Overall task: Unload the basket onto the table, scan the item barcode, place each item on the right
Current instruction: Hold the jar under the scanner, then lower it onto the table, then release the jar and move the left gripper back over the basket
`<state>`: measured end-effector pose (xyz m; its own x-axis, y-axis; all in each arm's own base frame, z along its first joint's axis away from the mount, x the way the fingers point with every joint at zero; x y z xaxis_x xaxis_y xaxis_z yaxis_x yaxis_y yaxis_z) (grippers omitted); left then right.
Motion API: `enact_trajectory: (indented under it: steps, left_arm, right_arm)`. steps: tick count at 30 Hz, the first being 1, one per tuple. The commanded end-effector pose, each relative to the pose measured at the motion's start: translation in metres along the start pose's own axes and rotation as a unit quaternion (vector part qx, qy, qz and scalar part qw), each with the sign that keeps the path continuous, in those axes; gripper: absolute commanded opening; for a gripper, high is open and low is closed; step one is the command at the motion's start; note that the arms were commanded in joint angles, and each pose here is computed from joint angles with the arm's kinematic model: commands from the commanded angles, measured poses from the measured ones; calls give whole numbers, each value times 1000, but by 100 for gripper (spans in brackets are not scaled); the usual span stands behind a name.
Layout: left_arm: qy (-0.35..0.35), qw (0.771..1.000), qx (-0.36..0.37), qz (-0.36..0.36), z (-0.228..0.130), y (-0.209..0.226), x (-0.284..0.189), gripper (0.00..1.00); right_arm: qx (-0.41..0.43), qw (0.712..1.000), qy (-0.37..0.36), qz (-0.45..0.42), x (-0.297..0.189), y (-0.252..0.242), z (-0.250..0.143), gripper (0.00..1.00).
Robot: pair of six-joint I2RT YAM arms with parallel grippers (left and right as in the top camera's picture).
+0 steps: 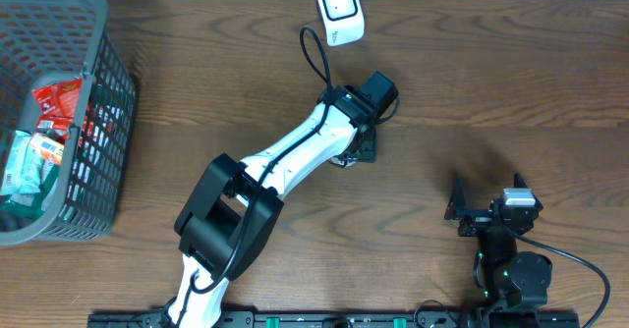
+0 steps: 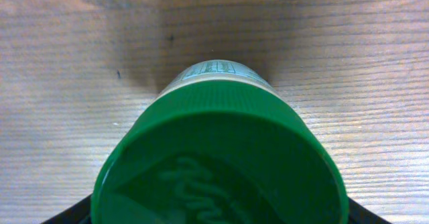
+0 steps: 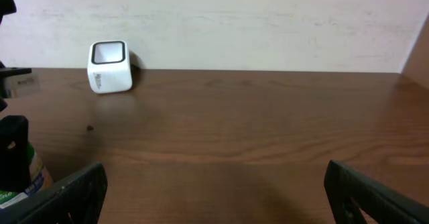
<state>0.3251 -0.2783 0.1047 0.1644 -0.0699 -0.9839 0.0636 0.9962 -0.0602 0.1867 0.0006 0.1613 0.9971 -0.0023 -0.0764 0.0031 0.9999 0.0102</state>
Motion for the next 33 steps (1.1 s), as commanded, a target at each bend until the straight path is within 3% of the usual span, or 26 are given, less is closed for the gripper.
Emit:
enact_trajectory:
  steps: [1,9,16,23,27,33]
  left_arm:
    - [10,1000,-5,-10,-3,-2,1,79]
    - [-30,999,6,-39,10,-6,-37,90]
    - [-104,994,14,-39,41,34,-136,90]
    - [-230,966,-115,-5,68,158,-257,90]
    - [-292,927,-232,29,56,252,-305,91]
    - [-304,864,-386,107,16,370,-327,91]
  right_arm:
    - [5,1000,2,3,0,1,-1,99]
    - [5,1000,2,3,0,1,-1,99]
    - [5,1000,2,3,0,1,-1,99]
    - [5,1000,2,3,0,1,-1,99]
    - [5,1000,2,3,0,1,-1,99]
    - [5,1000,2,3,0,1,-1,99]
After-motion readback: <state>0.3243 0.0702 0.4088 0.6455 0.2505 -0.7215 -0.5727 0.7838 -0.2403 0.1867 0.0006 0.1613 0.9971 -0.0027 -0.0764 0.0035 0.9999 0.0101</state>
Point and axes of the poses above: each gripper's point midway between its finger pads, its own x axis out along the fingers, its own y axis along the line the jaws close on, z = x × y, the point moved 6 cm from there along -x, back along the fingers
